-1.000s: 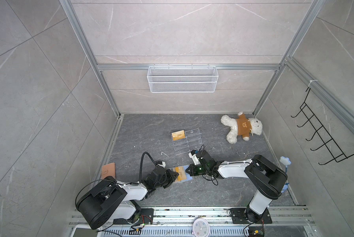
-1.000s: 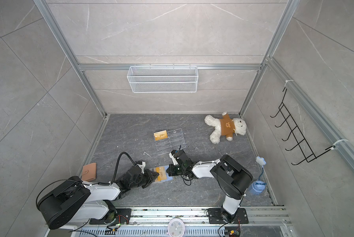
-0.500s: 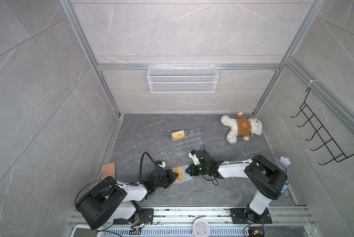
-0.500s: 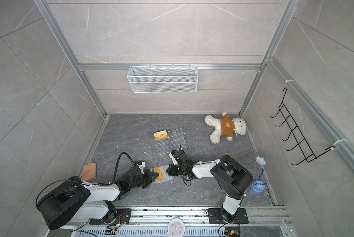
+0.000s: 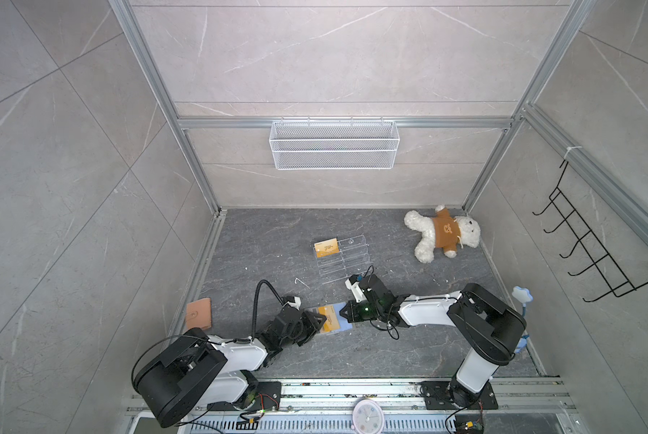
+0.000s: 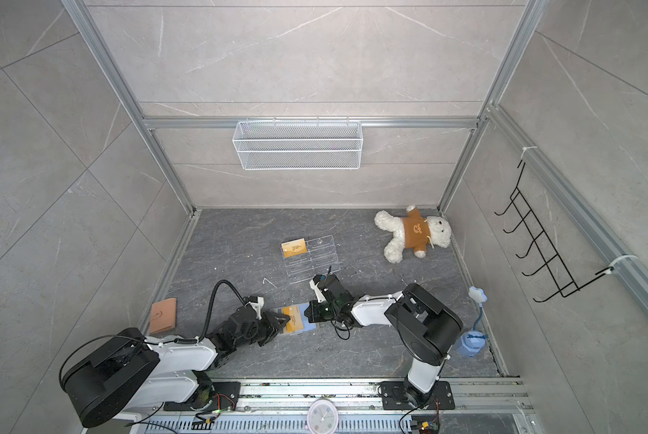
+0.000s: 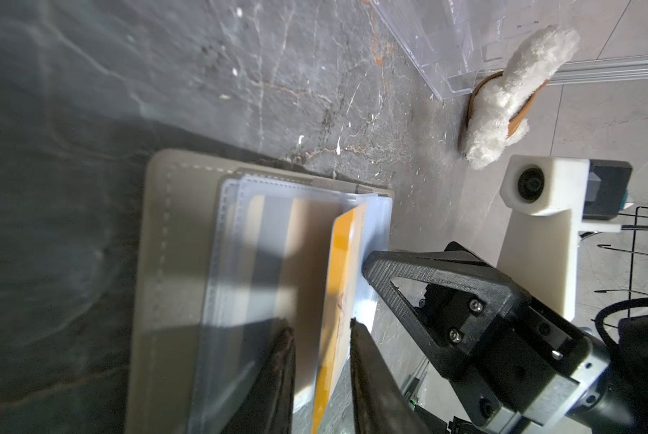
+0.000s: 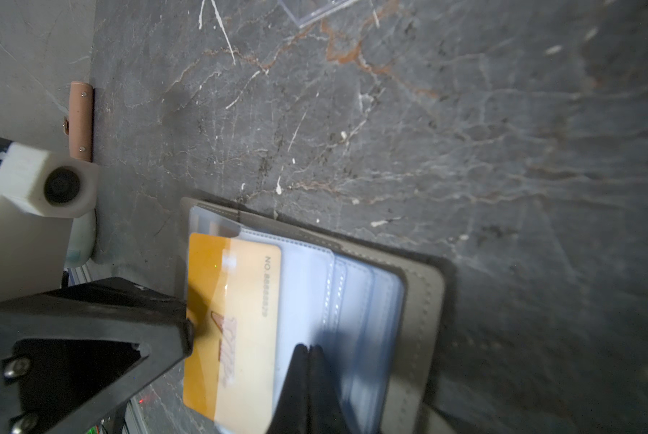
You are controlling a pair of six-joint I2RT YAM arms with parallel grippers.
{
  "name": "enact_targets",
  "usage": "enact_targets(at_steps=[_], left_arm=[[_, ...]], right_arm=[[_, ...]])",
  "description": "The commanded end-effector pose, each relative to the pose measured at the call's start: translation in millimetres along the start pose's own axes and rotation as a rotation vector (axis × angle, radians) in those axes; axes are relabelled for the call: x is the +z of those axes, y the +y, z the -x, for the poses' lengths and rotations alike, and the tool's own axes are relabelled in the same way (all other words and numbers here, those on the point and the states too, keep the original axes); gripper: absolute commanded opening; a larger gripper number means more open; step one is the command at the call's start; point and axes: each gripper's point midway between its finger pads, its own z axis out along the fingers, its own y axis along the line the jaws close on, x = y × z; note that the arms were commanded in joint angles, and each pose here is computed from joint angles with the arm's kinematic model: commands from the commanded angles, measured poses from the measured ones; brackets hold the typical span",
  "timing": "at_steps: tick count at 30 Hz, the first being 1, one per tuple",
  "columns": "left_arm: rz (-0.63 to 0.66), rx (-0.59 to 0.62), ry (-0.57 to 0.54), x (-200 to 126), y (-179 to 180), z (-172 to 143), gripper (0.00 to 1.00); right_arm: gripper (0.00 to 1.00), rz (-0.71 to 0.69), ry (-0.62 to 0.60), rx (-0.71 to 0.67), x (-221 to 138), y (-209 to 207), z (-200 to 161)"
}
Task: Take the credit cards out of the card holder
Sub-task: Take out the credit card from the card slot.
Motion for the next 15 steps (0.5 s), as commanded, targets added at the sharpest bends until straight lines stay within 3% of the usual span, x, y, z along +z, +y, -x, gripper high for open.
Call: enact_targets(at_steps=[1, 6, 15], left_arm=[[0.039, 0.004, -0.008, 3.3, 9.8, 1.0, 0.31], [0.027, 0.001, -0.006, 7.0, 6.2, 1.6, 0.27], [0.025, 0.024, -0.012, 3.3, 1.9, 2.9, 0.02]], right_arm=[[0.00, -0.110, 0.109, 0.040, 7.3, -29.3, -34.1], [0.00, -0.109, 0.110, 0.038, 7.6, -28.5, -33.4], [0.00, -0.105, 0.105, 0.028, 5.1, -24.9, -30.5]])
